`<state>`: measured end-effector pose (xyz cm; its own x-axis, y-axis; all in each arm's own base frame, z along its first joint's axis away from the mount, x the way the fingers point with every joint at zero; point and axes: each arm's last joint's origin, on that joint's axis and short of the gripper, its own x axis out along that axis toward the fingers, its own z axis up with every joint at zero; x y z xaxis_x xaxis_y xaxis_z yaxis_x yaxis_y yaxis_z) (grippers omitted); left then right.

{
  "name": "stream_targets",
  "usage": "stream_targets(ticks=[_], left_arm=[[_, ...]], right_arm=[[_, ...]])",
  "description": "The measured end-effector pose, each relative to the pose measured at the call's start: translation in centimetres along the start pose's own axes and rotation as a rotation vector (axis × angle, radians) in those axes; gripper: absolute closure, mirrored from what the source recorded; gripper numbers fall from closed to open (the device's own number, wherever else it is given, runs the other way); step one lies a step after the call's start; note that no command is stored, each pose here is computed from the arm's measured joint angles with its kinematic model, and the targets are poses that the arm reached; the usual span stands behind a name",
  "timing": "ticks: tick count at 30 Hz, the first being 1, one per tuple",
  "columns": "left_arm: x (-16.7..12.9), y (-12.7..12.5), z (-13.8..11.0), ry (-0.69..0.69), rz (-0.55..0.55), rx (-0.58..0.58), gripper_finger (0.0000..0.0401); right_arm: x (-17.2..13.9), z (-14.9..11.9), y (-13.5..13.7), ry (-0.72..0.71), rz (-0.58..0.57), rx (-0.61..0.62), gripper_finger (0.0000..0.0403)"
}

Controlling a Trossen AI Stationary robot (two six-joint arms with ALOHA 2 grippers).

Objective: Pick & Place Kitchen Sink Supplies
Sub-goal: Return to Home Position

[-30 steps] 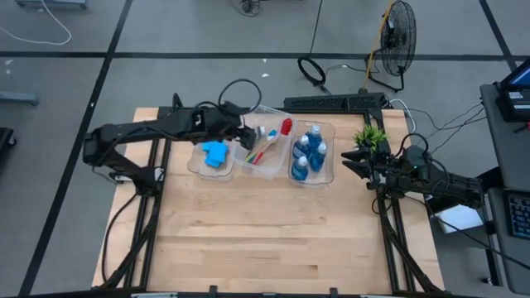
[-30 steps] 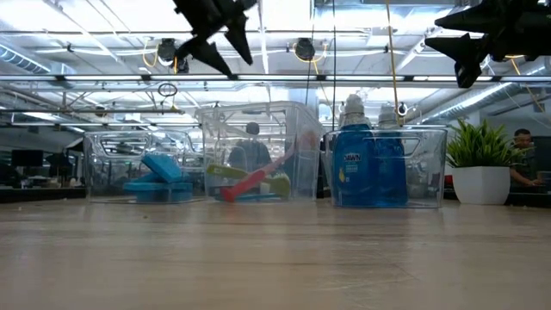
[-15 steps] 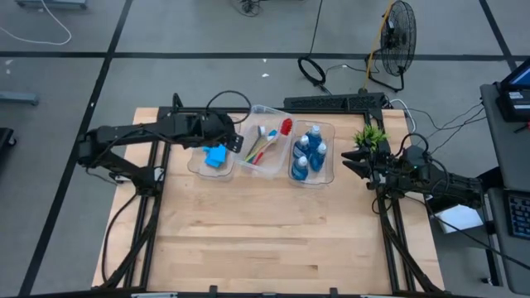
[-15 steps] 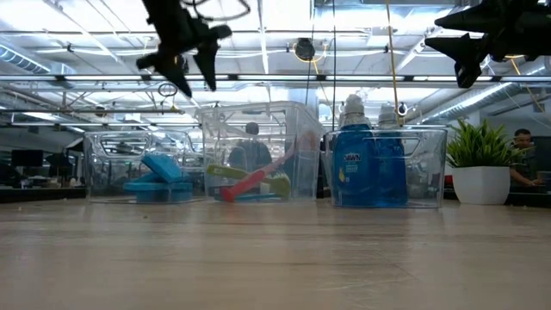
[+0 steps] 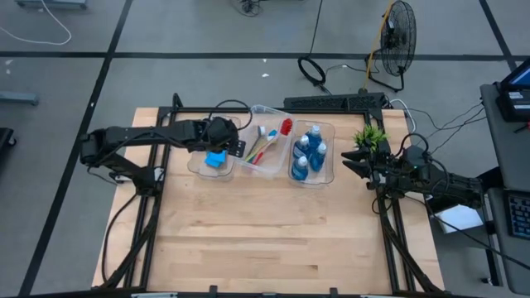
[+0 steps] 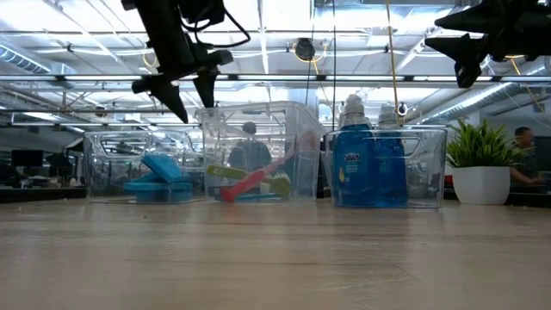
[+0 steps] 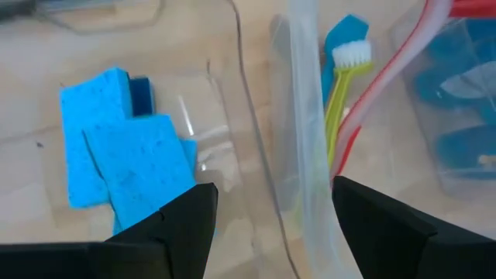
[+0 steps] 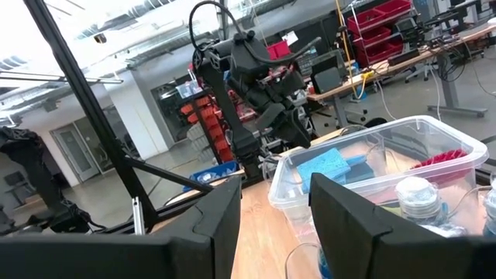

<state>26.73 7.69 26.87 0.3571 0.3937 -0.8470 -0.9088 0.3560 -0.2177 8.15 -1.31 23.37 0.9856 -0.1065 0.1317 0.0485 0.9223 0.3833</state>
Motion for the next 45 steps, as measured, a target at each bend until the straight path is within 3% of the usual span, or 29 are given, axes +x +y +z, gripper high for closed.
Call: stream_targets(ticks=[18,28,45], left_arm=[[1.1,-0.4,-0.2,0.112,-0.04,-0.026,0.0143],[1.6,-1.6,0.0,0.145,-0.172,-0.025,0.0136],[0.5,-3.9,-2.3,0.186,-0.281,-0.057,0.0148]], right_arm=[[0.0,0.0,0.0,0.0,0.001,0.015,0.0261],[0.0,0.0,0.0,0.0,0.0,0.019,0.0261],[0.0,0.0,0.0,0.0,0.0,0.025,0.0261]])
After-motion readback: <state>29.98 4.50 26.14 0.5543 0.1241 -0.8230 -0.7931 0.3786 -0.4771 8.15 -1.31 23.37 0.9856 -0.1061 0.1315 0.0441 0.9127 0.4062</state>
